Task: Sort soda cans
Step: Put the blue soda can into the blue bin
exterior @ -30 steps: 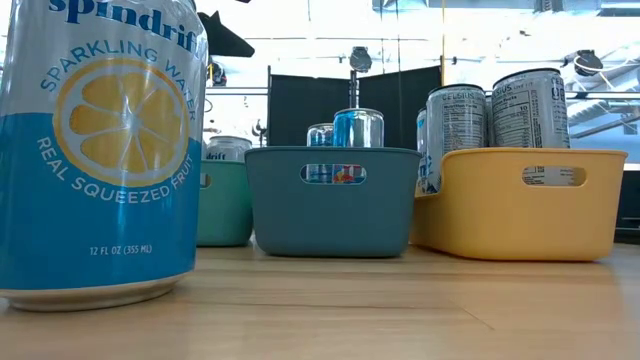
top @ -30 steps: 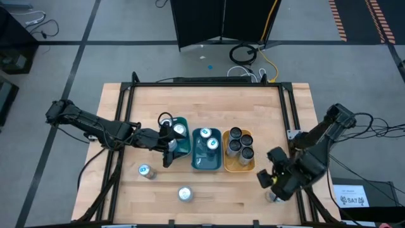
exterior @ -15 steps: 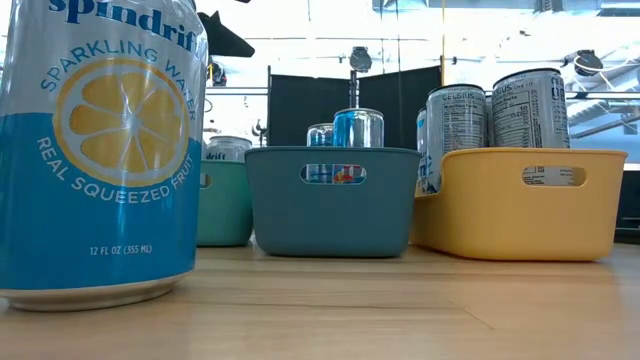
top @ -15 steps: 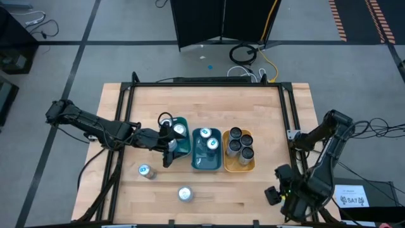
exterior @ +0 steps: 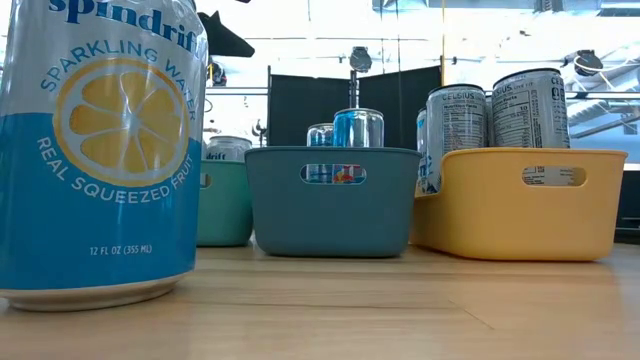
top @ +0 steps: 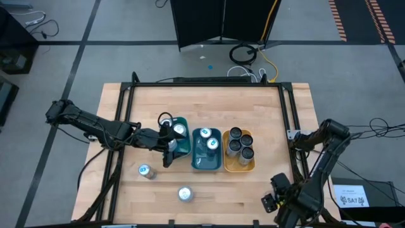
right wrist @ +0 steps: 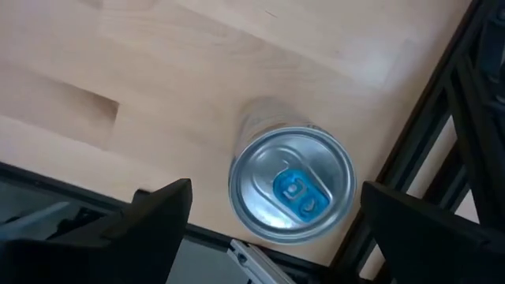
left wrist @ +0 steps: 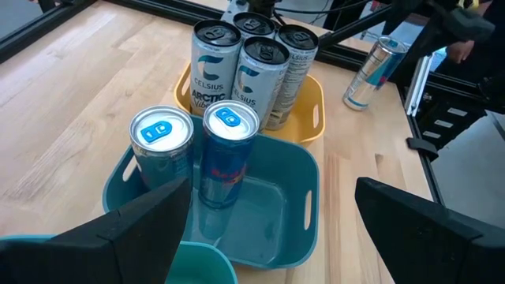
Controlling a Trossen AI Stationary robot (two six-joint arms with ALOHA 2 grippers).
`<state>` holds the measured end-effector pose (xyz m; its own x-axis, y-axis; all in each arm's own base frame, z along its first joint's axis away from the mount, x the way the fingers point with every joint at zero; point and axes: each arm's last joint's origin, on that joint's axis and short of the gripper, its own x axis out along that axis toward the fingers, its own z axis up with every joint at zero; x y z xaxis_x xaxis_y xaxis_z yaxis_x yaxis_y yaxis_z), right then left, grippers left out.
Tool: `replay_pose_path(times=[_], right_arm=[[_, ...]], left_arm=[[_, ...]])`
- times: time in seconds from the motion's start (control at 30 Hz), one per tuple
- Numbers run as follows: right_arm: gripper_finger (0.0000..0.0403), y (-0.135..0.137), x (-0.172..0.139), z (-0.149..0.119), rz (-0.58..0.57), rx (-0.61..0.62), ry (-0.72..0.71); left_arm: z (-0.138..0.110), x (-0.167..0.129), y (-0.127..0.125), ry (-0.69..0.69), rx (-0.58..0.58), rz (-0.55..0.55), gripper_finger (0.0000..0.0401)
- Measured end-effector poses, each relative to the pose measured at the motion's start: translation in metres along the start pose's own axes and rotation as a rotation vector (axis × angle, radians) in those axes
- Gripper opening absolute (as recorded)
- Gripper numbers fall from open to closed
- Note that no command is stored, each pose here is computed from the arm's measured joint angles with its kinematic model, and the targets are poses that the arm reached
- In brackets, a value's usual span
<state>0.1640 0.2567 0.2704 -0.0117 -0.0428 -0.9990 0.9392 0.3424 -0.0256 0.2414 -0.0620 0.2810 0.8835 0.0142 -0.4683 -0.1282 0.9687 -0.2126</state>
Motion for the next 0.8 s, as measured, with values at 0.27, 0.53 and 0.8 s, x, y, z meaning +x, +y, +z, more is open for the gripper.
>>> replay_pose_path(times=[0.27, 0.53, 0.8], right_arm=[[0.0324, -0.002, 0.007, 0.002, -0.050, 0.006, -0.051], [0.0298, 0.002, 0.019, -0.002, -0.020, 0.000, 0.008], [0.0286, 0.000, 0.022, -0.001, -0.032, 0.015, -0.008]], left_arm=[[0.000, 0.000, 0.000, -0.001, 0.000, 0.000, 0.0368], [0.000, 0.000, 0.000, 0.000, -0.002, 0.000, 0.0368], [0.000, 0.000, 0.000, -0.001, -0.002, 0.000, 0.0368]])
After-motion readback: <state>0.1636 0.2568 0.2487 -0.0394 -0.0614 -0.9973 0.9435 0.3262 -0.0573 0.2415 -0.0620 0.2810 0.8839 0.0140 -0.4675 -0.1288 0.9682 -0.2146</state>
